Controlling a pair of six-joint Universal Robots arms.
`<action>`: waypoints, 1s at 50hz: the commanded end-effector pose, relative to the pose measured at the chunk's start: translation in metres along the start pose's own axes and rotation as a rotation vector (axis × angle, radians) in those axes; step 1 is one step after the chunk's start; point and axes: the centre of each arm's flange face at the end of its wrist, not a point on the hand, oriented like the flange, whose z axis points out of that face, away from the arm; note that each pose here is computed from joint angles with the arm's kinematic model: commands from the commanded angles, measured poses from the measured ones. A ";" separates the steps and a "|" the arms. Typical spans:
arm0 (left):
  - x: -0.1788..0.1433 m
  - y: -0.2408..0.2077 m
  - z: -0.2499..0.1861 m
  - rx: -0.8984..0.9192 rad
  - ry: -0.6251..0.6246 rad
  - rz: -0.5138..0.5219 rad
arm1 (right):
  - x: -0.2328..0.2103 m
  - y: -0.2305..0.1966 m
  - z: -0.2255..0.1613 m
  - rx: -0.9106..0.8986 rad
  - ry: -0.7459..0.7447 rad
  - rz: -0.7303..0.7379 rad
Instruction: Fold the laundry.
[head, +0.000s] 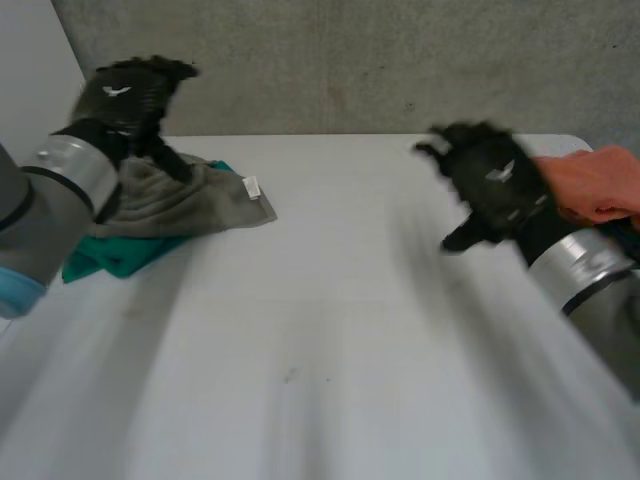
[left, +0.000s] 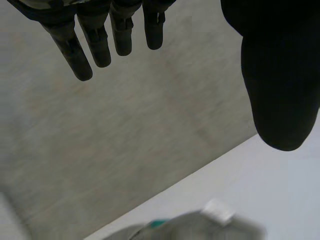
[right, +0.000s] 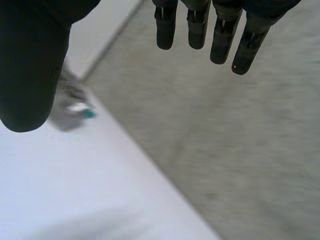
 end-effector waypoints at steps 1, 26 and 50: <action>-0.078 0.072 0.040 -0.150 -0.162 0.099 | -0.028 0.020 -0.012 -0.098 -0.077 -0.056; -0.123 0.202 0.114 -0.135 -0.140 0.350 | -0.040 0.059 -0.023 -0.253 -0.108 -0.078; -0.013 0.031 0.073 0.210 -0.121 0.098 | -0.034 0.062 -0.022 -0.271 -0.063 -0.088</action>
